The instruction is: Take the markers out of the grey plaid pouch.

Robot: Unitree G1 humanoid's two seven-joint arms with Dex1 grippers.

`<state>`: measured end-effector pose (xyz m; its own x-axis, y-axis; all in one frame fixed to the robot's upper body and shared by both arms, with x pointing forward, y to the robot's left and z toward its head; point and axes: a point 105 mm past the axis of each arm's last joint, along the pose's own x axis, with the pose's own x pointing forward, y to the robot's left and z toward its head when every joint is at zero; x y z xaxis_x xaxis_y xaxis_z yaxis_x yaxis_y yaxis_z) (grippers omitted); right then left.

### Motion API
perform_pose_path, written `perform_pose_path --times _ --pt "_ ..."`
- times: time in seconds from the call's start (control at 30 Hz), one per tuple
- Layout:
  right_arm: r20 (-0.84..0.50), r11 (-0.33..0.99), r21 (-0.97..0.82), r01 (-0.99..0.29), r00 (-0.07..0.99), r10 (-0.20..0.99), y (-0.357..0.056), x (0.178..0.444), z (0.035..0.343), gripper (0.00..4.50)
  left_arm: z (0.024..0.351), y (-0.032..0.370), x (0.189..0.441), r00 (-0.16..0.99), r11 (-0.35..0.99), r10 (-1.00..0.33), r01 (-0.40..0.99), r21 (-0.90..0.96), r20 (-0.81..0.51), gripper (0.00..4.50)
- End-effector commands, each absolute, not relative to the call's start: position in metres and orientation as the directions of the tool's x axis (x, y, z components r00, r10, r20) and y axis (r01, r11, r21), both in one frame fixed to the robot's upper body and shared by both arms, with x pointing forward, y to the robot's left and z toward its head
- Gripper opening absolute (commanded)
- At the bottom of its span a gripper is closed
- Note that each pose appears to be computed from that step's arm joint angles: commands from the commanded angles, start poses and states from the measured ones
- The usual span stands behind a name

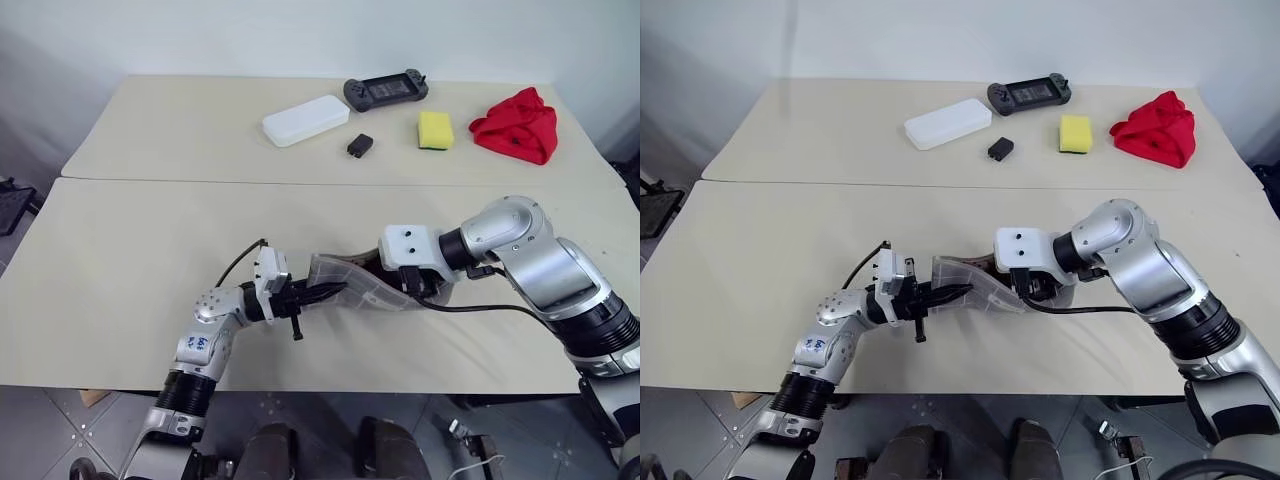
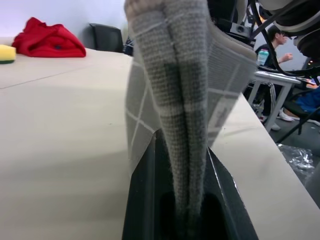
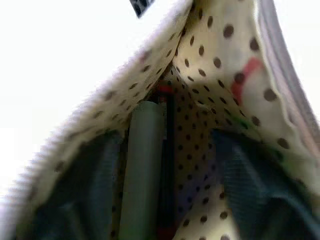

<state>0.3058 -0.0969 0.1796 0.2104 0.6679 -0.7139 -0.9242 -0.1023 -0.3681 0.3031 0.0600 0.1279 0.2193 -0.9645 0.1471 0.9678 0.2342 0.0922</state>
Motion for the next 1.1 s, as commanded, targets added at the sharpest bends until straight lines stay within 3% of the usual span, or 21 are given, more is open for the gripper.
perform_pose_path --times 0.03,0.37,0.77,1.1 --pt "-0.689 -0.091 -0.397 -0.913 0.231 0.687 -0.098 0.307 0.185 1.52 0.133 0.063 0.302 0.224 0.243 -0.962 0.963 0.119 0.154 0.0" --pt "-0.716 -0.133 -0.385 -0.913 0.204 0.668 -0.091 0.304 0.177 1.52 0.133 0.062 0.303 0.222 0.241 -0.963 0.963 0.119 0.155 0.0" --pt "-0.763 -0.118 -0.439 -0.89 0.3 0.573 -0.093 0.32 0.167 1.52 0.131 0.057 0.299 0.21 0.231 -0.965 0.965 0.126 0.155 0.0" --pt "-0.809 -0.134 -0.376 -0.917 0.254 0.53 -0.091 0.313 0.137 1.52 0.131 0.055 0.296 0.206 0.227 -0.966 0.966 0.126 0.158 0.0"
